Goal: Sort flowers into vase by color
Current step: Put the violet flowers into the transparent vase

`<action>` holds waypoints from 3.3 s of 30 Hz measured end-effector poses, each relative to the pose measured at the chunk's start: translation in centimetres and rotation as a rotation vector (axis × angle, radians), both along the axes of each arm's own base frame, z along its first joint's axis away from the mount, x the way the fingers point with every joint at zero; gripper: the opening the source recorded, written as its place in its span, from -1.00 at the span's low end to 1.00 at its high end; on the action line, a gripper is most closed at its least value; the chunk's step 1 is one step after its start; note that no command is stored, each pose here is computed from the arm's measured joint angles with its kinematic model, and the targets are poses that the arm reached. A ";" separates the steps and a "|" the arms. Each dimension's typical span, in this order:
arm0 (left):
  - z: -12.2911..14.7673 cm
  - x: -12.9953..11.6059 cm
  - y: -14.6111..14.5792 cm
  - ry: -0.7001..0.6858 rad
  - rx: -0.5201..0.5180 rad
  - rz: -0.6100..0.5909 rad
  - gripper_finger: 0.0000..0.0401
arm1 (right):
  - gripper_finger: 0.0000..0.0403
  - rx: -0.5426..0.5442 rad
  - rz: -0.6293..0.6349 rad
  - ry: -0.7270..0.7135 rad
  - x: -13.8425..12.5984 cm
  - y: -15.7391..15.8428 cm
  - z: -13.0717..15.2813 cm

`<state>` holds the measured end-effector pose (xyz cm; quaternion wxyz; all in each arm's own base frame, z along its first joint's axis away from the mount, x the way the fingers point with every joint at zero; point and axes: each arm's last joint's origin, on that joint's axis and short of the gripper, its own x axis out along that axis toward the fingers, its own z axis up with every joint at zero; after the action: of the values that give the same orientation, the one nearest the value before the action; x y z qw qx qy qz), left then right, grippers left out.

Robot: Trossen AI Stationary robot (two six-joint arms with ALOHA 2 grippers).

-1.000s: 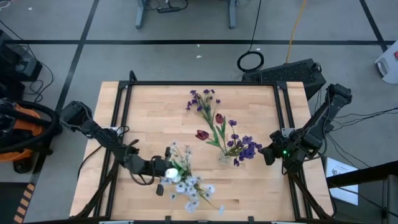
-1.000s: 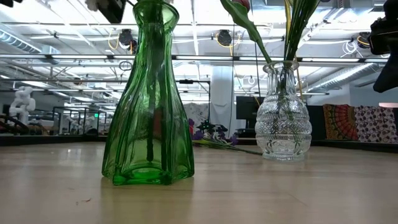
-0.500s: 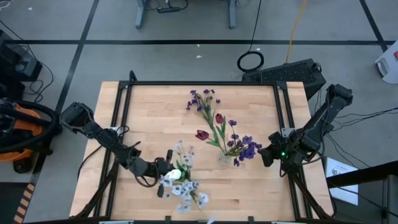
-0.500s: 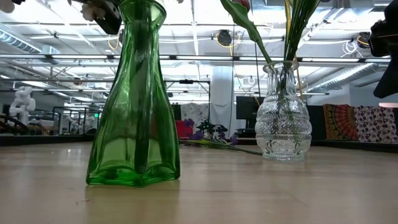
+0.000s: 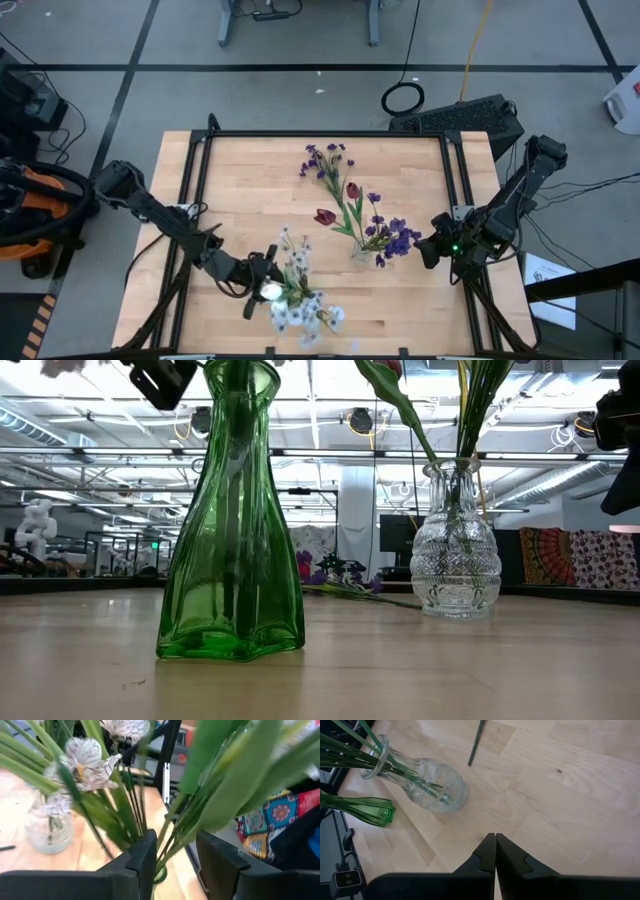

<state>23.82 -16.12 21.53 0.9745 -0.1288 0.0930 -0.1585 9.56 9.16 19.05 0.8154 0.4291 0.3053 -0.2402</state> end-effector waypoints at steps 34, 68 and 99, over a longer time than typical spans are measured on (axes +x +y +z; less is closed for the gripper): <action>2.1 -11.0 10.1 0.562 0.025 0.602 -0.65 | -1.00 -0.150 -0.295 -0.250 1.9 -1.9 0.9; -0.2 -10.4 14.8 0.602 -0.382 1.123 -1.00 | -1.00 -0.481 -0.083 -0.598 10.1 -19.6 10.0; -0.6 -10.9 14.8 0.727 -0.289 1.053 -1.00 | -0.94 -0.005 0.035 0.508 28.3 -29.9 7.6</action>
<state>12.88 -1.36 20.92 0.8011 -0.3323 0.3187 0.3825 37.86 -20.72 26.67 0.7178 0.3476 0.5071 -0.3269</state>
